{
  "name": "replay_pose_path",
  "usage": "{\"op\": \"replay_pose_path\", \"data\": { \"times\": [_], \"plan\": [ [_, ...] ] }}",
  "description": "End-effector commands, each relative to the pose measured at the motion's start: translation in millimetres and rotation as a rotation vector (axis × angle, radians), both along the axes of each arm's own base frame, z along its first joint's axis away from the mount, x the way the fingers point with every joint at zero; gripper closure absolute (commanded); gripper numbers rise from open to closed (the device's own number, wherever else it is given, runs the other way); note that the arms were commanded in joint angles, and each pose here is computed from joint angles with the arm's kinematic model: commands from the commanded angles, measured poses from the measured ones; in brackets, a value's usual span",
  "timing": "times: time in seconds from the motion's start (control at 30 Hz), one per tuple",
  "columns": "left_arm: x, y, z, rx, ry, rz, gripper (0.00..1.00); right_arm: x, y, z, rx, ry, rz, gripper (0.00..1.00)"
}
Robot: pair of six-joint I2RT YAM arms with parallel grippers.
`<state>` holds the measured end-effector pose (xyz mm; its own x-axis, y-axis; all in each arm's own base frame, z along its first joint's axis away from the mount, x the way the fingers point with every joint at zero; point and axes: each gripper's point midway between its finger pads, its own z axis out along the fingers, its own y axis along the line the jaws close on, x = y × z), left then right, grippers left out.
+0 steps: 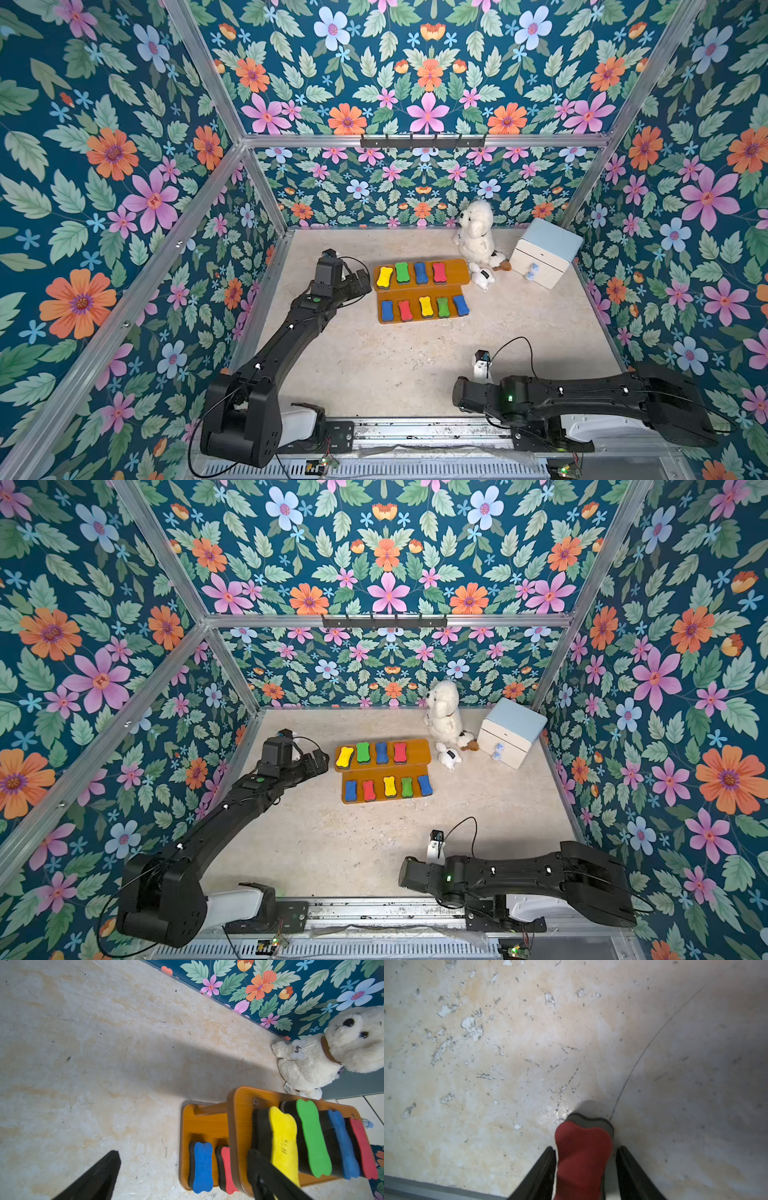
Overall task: Remove the whiteboard erasers from the shelf
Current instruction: Place the whiteboard eraser at the center of the board.
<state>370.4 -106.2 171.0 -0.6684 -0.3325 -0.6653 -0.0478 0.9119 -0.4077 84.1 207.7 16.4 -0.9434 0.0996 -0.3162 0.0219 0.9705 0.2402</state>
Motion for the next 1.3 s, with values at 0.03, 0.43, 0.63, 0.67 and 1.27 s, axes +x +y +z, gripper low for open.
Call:
{"op": "replay_pose_path", "data": {
  "times": [0.03,0.43,0.63,0.67,1.27],
  "plan": [
    [2,1,4,0.003,-0.017,-0.001,0.01,1,-1,4,-0.025,-0.014,0.023,0.47],
    [0,2,7,0.005,-0.025,0.002,0.01,6,7,9,-0.051,-0.038,0.049,0.47],
    [-1,1,7,-0.002,-0.025,-0.002,0.01,9,5,21,-0.052,-0.053,0.027,0.47],
    [-1,0,8,-0.007,-0.026,-0.003,0.01,11,5,26,-0.049,-0.064,0.022,0.46],
    [27,-11,43,0.012,-0.049,-0.023,0.14,189,27,186,0.087,-0.323,0.021,0.47]
  ]
}}
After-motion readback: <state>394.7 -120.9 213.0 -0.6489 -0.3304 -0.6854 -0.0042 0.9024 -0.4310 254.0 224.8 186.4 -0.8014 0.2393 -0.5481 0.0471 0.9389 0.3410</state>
